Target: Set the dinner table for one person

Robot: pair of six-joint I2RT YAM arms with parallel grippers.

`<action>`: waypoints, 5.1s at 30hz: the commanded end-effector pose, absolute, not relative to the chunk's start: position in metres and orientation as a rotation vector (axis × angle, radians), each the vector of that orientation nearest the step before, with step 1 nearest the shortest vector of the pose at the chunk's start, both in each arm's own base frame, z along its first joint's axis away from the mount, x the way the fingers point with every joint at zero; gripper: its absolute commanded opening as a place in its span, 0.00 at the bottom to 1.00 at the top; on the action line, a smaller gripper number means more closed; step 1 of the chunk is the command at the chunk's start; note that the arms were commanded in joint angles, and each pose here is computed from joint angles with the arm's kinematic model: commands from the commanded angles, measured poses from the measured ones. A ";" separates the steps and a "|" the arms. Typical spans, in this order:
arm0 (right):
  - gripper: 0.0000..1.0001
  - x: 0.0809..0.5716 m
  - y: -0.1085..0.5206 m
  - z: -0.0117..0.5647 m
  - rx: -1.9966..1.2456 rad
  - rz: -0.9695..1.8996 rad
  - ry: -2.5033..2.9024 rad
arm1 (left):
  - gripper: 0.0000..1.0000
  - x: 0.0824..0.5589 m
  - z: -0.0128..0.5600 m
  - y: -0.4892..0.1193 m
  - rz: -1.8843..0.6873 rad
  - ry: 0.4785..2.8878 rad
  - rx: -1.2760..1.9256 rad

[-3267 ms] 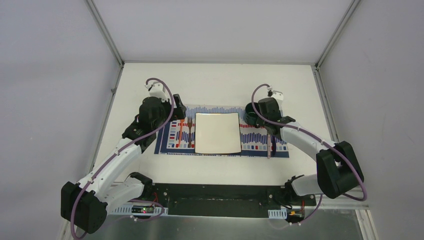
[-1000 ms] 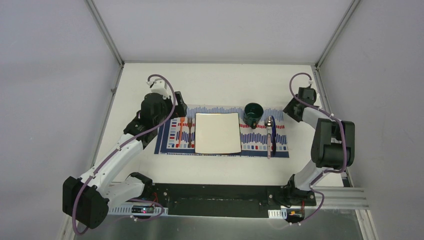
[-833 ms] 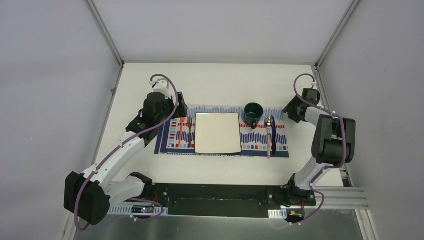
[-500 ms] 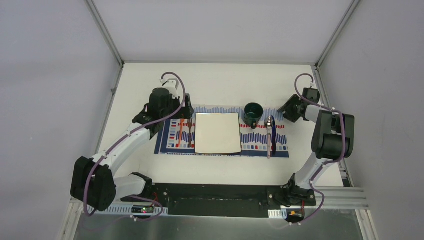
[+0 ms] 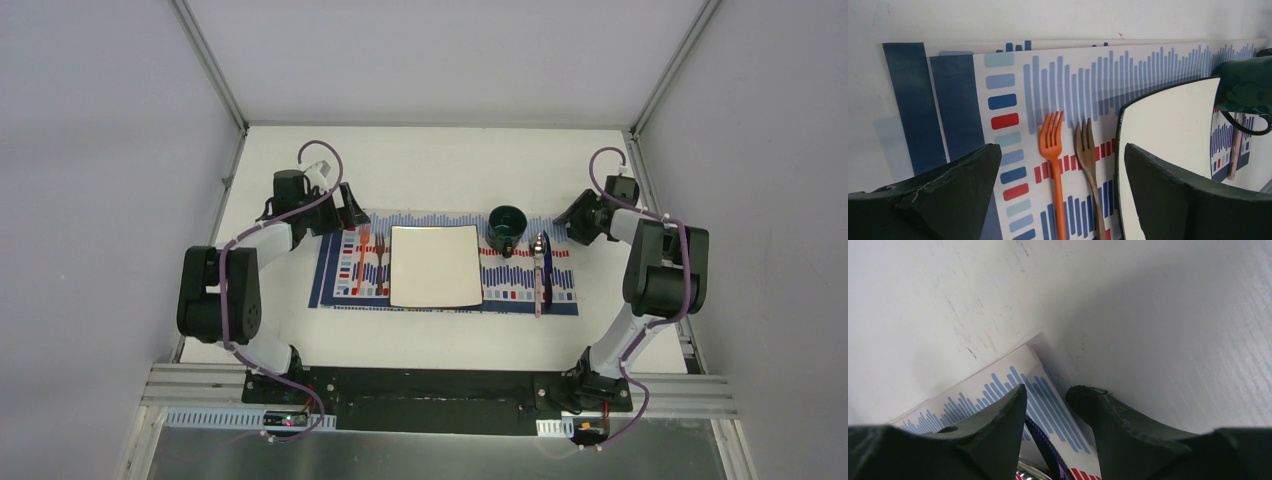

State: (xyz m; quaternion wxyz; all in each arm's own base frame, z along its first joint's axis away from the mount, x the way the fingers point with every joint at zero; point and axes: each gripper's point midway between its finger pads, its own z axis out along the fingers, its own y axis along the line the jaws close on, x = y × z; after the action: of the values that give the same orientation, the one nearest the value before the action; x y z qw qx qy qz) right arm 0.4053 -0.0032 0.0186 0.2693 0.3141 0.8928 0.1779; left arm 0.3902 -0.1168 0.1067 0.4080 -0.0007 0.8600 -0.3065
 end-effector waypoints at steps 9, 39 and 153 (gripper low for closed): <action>0.25 0.424 0.006 0.017 0.819 0.521 2.418 | 0.99 0.406 0.082 -0.115 -0.889 2.192 -0.105; 0.00 0.436 -0.030 0.012 0.899 0.254 2.418 | 0.99 0.423 0.077 -0.110 -0.851 2.245 -0.142; 0.10 0.316 0.033 0.098 0.461 -0.163 2.384 | 0.99 0.369 0.147 -0.188 -0.911 2.168 0.058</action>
State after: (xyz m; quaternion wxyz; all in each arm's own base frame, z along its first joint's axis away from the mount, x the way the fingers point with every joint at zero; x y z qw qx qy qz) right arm 0.3084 0.0326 0.1003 0.3380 0.1630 0.9248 -0.0625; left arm 0.3712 -0.1915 0.1207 0.3537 0.0208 0.8604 -0.3664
